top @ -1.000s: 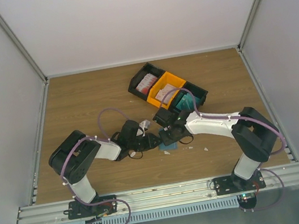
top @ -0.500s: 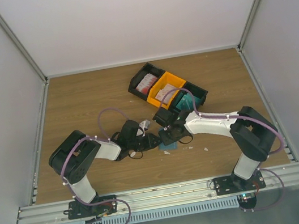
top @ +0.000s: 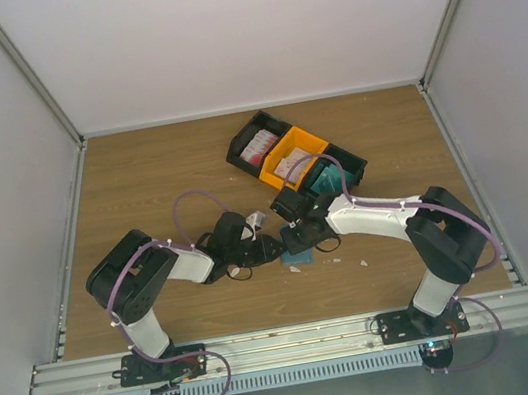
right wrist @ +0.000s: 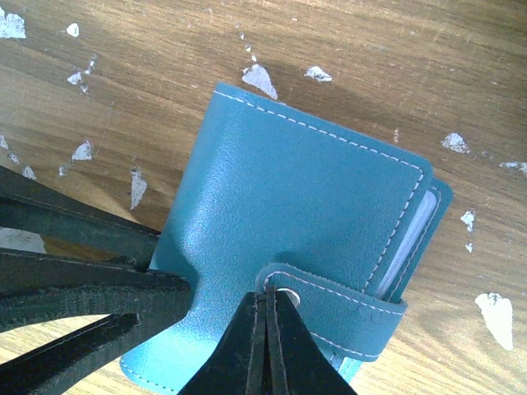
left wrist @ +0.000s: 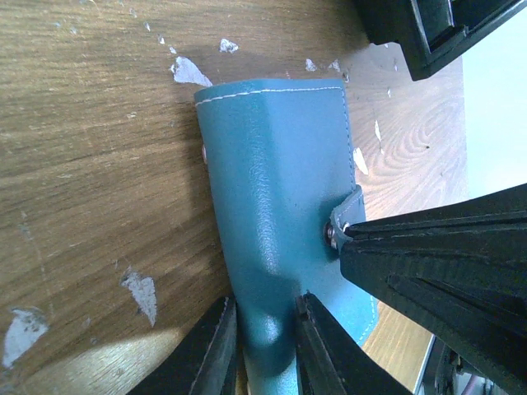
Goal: Put the credit cards into the card holder
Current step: Close the card holder at the center of the board.
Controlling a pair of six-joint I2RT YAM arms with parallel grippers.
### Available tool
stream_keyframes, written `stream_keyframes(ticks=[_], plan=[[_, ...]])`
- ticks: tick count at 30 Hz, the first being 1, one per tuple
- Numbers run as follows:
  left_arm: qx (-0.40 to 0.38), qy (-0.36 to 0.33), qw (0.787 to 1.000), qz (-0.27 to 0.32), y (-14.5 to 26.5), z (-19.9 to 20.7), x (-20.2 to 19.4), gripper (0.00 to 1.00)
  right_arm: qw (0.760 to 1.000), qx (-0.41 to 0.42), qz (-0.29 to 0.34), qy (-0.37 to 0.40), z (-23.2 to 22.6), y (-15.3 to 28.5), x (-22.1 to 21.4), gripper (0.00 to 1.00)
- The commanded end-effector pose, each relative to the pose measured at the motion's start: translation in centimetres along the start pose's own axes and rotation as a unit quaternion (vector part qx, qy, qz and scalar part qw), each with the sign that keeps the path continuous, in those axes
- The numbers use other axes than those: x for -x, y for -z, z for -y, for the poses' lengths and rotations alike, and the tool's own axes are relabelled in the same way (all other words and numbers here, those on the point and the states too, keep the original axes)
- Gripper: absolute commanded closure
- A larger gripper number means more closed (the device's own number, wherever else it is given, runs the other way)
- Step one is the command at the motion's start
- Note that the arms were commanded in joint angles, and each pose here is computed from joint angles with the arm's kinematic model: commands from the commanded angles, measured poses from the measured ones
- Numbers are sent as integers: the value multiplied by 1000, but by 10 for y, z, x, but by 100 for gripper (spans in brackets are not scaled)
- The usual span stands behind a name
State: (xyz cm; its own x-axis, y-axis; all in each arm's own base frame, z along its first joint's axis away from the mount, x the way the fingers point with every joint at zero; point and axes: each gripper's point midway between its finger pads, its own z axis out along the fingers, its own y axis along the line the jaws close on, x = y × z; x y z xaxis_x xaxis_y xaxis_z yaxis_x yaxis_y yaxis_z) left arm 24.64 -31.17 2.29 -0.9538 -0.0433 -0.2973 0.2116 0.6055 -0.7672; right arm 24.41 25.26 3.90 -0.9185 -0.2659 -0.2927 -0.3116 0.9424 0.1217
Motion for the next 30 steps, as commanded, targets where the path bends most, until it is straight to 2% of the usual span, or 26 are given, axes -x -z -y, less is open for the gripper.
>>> stream_keyframes(ticks=[1,10,22,30], plan=[[71,36,996,-43,-3,-45,-33,76,1000,7,25,-17,1,7,13,100],[71,36,996,-43,-3,-45,-33,76,999,21,30,-19,1,9,14,100],[72,37,996,-43,-3,-45,-33,76,999,38,-8,-1,-3,-4,-1,100],[71,37,996,-44,-4,-45,-33,76,999,22,-23,4,4,-5,-8,100]])
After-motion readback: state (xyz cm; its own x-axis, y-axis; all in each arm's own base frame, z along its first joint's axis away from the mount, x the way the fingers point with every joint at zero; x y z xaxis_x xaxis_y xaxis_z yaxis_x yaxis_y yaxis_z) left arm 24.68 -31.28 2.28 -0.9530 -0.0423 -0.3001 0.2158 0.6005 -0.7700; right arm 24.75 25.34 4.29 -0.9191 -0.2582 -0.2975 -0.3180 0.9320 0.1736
